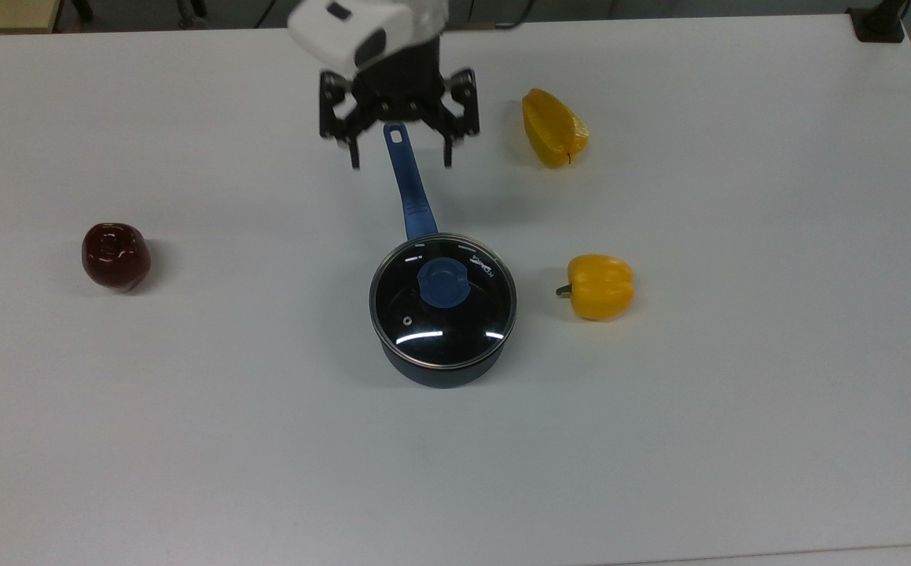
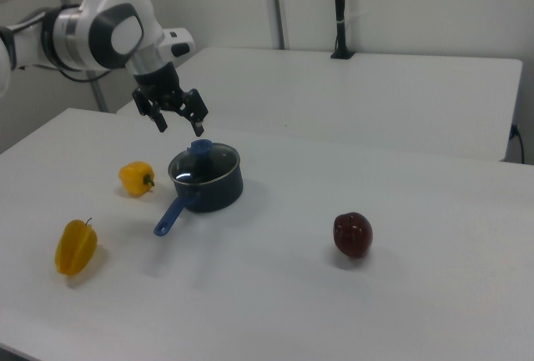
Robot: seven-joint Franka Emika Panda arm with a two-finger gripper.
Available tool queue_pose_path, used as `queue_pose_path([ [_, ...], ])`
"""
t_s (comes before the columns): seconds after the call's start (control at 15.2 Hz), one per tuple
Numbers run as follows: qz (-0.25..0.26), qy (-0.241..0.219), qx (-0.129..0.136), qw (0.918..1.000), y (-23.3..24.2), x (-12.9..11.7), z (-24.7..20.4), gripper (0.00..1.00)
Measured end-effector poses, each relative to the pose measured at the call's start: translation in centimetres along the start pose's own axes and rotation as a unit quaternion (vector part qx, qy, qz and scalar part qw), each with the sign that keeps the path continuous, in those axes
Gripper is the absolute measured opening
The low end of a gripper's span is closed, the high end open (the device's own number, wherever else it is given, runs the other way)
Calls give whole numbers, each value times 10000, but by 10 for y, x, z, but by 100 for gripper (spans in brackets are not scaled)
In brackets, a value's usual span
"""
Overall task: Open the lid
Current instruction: 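Move the gripper over the saucepan and lower it toward the blue lid knob, then close the gripper around the blue knob of the glass lid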
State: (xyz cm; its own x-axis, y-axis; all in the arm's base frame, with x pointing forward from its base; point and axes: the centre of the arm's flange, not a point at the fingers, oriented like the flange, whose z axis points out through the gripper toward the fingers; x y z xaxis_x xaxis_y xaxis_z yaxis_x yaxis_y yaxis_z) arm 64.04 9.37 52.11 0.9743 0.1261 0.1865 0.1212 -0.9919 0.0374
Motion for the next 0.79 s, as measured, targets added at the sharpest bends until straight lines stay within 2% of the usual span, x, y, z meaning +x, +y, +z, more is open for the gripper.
queue_pose_path([
  [0.26,-54,448,43,9990,-9,23,49,100],
  [0.53,-63,508,72,9987,-12,32,98,100],
  [0.79,-2,673,208,9975,-17,39,105,100],
])
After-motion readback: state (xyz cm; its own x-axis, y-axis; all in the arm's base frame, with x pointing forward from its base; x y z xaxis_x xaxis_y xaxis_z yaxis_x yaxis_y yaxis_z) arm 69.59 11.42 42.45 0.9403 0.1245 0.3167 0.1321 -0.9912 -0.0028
